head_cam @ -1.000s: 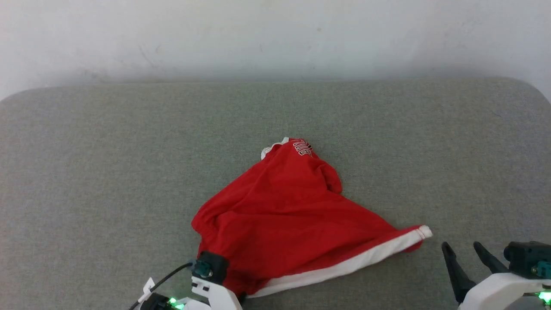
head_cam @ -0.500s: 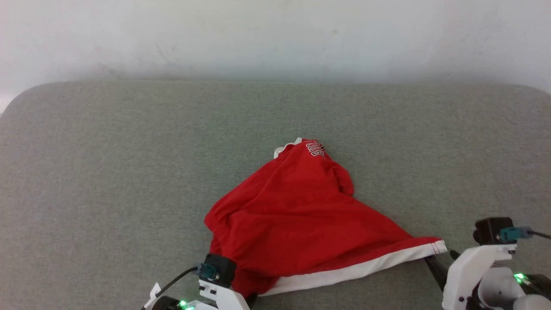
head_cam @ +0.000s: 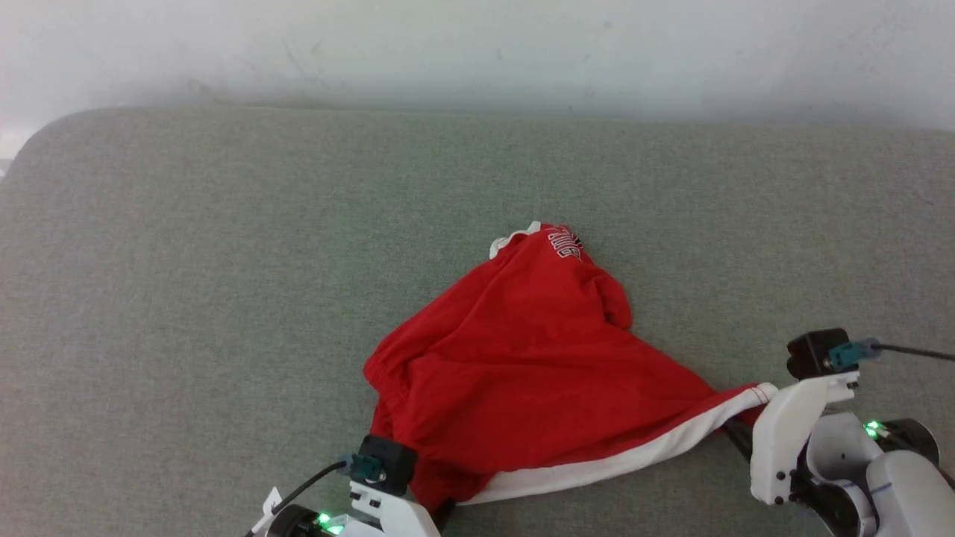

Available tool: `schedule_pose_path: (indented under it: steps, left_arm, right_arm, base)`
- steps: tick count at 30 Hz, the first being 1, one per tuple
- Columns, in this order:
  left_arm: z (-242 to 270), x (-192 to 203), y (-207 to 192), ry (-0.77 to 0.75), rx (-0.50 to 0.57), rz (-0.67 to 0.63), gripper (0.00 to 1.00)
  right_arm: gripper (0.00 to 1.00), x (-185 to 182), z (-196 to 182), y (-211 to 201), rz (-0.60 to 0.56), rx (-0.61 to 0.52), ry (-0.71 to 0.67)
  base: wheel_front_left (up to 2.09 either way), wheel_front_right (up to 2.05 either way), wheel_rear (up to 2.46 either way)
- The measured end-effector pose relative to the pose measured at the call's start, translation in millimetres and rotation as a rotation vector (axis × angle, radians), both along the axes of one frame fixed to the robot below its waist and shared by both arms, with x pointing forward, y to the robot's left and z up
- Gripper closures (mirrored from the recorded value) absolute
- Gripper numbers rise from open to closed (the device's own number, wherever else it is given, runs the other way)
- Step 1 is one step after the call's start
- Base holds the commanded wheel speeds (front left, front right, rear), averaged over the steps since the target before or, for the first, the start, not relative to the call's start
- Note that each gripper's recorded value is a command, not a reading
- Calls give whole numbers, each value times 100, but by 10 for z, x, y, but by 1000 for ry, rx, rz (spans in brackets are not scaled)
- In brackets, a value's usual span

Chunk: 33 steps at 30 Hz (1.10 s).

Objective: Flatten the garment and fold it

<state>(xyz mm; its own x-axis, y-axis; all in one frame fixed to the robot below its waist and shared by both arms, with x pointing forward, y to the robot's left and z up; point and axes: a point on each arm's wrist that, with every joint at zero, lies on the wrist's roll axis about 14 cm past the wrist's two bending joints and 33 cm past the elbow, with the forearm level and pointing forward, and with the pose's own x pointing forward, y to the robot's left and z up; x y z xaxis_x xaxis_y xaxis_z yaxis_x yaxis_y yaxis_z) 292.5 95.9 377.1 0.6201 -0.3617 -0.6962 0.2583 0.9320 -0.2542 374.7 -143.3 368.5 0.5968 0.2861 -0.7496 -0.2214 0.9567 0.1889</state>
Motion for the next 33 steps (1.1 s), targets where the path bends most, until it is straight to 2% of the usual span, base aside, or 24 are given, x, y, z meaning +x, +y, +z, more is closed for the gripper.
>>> schedule_pose_path:
  steps: [1, 2, 6, 9, 13, 16, 17, 18, 22, 23, 29, 33]
  left_arm:
    - [-7, 1, 0, 3, 0, 0, 100]
    - [-14, 0, 6, 5, 1, 0, 100]
    - [-8, 13, 27, -6, -3, 13, 100]
    - [63, 75, 57, -49, -11, 41, 100]
    - [381, 305, 242, -200, -14, 122, 100]
    - [783, 506, 361, -355, -14, 141, 100]
    - [783, 506, 361, -355, -14, 141, 100]
    - [1102, 640, 406, -465, -14, 137, 100]
    - [1829, 889, 465, -699, -6, 114, 100]
    - [1829, 889, 465, -699, -6, 114, 100]
    - [2829, 1200, 478, -983, -8, 87, 100]
    - [3222, 1446, 455, -1067, -18, 73, 100]
  right_arm:
    - [61, -2, -27, 10, 9, -2, 18]
    - [100, -2, -45, 23, 16, 1, 33]
    - [100, -7, -65, 91, 34, 21, 52]
    - [100, 16, -4, 75, 22, 35, 6]
    - [100, 37, 198, 38, 1, 51, -107]
    - [100, 103, 510, 8, 0, 55, -226]
    - [100, 103, 510, 8, 0, 55, -226]
    - [100, 179, 795, -20, 1, 50, -325]
    - [100, 271, 1403, -35, 10, 40, -508]
    - [100, 271, 1403, -35, 10, 40, -508]
    - [100, 376, 2305, -83, 21, 15, -741]
    - [100, 573, 2759, -171, 13, -5, -849]
  base:
    - [0, 0, 0]
    - [0, 0, 0]
    - [0, 0, 0]
    - [0, 0, 0]
    - [0, 0, 0]
    - [0, 0, 0]
    - [0, 0, 0]
    - [0, 0, 0]
    - [0, 0, 0]
    - [0, 0, 0]
    - [0, 0, 0]
    - [0, 0, 0]
